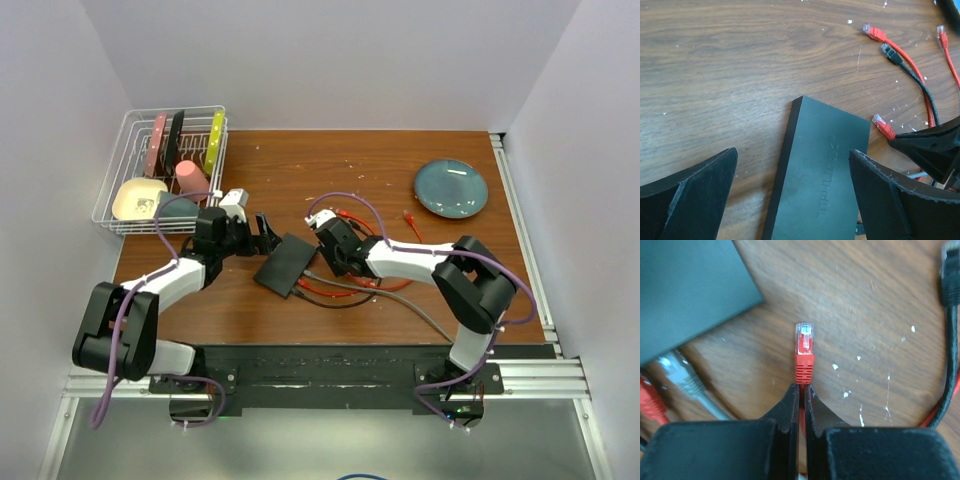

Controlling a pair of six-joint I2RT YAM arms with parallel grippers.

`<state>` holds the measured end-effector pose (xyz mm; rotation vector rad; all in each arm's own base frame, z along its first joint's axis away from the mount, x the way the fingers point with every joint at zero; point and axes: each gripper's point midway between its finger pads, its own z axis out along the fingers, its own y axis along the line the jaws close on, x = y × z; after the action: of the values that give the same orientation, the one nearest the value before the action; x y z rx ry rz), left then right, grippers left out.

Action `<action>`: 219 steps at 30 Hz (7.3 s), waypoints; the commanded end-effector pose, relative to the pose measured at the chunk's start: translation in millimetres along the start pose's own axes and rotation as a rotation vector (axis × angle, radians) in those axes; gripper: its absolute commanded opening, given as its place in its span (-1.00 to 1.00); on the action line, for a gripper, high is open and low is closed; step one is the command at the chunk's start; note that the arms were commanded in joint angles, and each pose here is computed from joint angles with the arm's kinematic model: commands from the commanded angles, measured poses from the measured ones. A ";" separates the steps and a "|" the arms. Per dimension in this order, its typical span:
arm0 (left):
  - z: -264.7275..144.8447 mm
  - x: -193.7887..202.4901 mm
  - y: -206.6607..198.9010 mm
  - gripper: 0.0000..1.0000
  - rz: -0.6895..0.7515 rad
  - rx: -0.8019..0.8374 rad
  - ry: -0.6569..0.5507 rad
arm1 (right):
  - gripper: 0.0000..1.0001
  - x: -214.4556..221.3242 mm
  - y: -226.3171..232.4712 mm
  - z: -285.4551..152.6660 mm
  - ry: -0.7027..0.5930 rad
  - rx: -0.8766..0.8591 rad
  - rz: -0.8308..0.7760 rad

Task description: Insert the plug into the switch port

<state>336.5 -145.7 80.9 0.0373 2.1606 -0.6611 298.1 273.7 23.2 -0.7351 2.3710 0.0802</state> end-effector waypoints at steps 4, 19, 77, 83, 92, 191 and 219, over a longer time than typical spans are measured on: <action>11.0 -5.0 -6.0 0.97 -0.002 0.070 -0.042 | -1.00 -16.8 15.0 0.3 -0.031 -0.075 0.011; 28.1 23.6 2.0 0.92 -0.052 0.083 0.041 | -1.00 4.4 91.1 -15.2 0.020 -0.181 -0.107; 40.2 35.8 1.6 0.44 -0.040 0.123 0.095 | -1.00 -27.9 103.5 -27.2 -0.147 -0.162 -0.001; 39.1 34.3 0.2 0.43 -0.042 0.129 0.093 | -1.00 -26.5 108.3 -21.7 -0.148 -0.163 0.004; 37.6 32.8 -4.4 0.43 -0.028 0.155 0.088 | -1.00 -31.9 98.3 -20.2 -0.175 -0.103 0.002; 33.2 48.7 -22.9 0.21 -0.010 0.289 0.160 | -1.00 -76.0 120.2 -18.0 -0.323 -0.070 -0.082; 34.1 65.1 -21.8 -0.37 -0.028 0.308 0.227 | -1.00 -118.5 135.2 -25.8 -0.413 -0.095 -0.036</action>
<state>349.4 -166.3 30.6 0.1737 2.1855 -0.8361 253.4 373.0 25.9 -0.9382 2.1718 0.0704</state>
